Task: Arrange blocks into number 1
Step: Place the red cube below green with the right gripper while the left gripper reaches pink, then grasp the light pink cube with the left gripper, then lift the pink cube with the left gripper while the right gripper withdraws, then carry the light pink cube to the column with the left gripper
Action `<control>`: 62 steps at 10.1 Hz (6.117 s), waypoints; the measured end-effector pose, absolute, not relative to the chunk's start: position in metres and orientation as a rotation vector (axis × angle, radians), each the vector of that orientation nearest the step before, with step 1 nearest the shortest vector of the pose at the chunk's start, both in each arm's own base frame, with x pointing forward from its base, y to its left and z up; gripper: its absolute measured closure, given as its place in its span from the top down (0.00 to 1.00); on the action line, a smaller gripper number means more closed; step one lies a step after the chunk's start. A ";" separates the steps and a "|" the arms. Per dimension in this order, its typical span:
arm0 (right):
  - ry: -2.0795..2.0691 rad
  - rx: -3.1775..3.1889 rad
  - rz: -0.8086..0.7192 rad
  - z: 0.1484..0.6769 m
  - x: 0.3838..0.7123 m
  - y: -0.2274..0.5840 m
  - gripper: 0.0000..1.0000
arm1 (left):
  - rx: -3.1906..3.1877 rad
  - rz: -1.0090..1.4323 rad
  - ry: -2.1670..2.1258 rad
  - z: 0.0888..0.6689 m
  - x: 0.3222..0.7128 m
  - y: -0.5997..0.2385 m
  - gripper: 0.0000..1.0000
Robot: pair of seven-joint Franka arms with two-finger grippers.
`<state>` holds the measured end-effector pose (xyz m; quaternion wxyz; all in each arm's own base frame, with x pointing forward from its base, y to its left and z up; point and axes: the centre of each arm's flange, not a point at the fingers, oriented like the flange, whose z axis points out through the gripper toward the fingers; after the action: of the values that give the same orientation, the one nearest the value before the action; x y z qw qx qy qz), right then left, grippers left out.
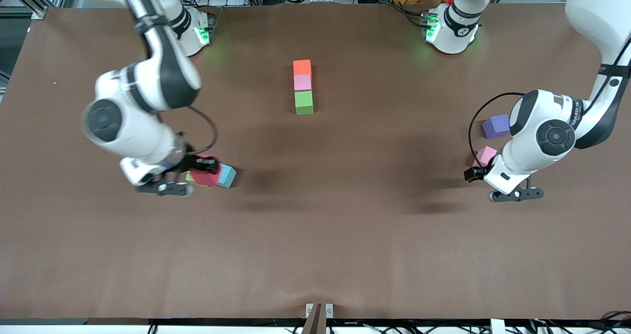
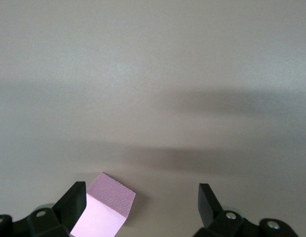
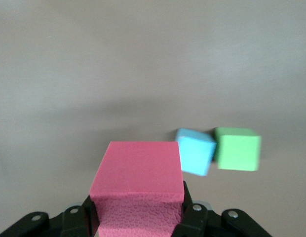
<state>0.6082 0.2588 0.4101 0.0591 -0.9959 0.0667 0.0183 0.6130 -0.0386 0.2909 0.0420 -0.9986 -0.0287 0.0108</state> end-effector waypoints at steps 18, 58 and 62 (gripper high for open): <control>0.144 -3.027 0.195 0.254 0.395 0.477 0.64 | -2.937 0.183 0.898 0.250 0.545 0.018 1.00; 0.001 -3.138 -0.244 0.609 0.599 -0.005 1.00 | -3.162 0.049 -0.223 0.224 0.563 -0.361 0.60; 0.048 -3.145 -0.204 0.613 0.594 -0.022 1.00 | -3.179 0.173 -0.328 0.217 0.523 -0.468 0.60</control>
<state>0.5935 -0.0223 0.6130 -0.0054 -0.9978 0.0152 -0.0647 0.5227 -0.4681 0.2171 -0.0296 -0.9928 -0.1023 0.0541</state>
